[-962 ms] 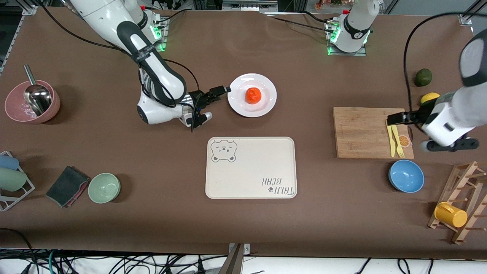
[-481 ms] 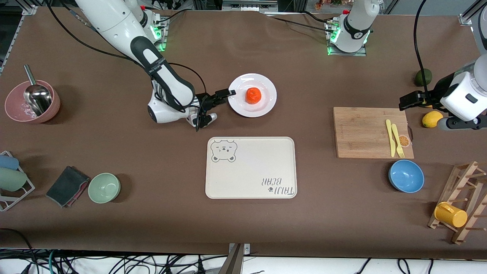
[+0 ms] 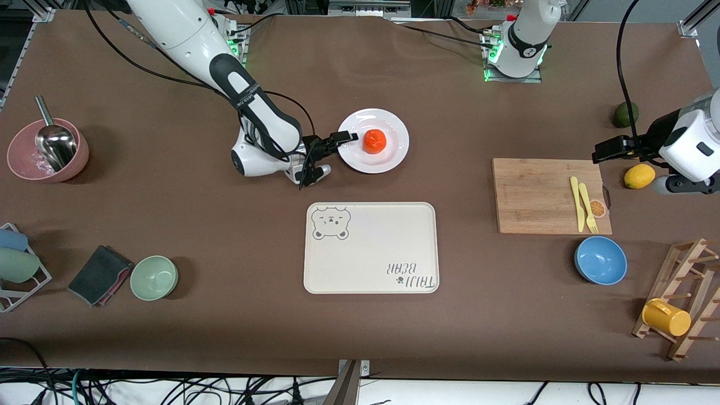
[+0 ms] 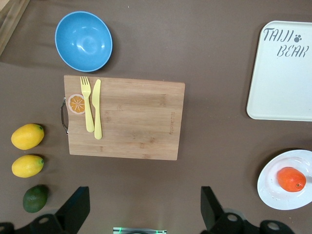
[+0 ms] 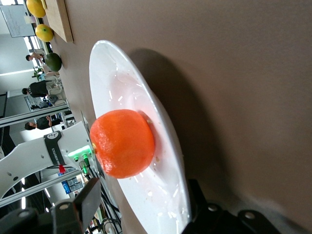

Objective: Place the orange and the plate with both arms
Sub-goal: 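Close the right gripper on the plate rim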

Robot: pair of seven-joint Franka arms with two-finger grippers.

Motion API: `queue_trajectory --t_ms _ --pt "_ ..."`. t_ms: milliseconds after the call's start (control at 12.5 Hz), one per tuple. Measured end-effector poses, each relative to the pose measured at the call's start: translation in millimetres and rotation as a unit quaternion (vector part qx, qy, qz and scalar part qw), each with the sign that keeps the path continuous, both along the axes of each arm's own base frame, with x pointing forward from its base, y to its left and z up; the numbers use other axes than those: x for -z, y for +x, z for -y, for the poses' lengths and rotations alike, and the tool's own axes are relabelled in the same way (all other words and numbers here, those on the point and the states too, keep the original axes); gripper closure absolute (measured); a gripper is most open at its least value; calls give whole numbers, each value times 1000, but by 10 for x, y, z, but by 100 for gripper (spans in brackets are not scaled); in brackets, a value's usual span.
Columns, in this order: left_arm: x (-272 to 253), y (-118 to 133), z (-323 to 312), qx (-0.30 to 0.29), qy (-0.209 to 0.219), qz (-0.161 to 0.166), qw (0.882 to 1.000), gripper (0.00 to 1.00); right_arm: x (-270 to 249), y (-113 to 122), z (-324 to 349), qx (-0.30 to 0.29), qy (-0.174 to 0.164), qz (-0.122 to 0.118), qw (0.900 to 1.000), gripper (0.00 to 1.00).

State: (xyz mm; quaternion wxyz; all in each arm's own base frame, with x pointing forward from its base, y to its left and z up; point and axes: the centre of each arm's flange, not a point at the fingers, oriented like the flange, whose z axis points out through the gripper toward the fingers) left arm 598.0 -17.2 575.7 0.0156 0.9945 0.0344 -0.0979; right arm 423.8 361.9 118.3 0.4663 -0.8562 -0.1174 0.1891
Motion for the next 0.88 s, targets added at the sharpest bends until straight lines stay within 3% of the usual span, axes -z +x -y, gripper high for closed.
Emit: queue_trajectory --t_ms 80,401,561,882 --pt "0 0 12 2 0 0 1000 0 57 -9 11 -7 6 9 1000 21" --pt "-18 -3 14 5 -1 3 1000 0 160 28 51 -15 17 25 999 75" --pt "-31 -6 9 4 -1 5 1000 0 135 69 41 -16 22 33 999 96" --pt "-43 -5 -6 7 -1 6 1000 0 118 100 42 -20 28 42 999 96"
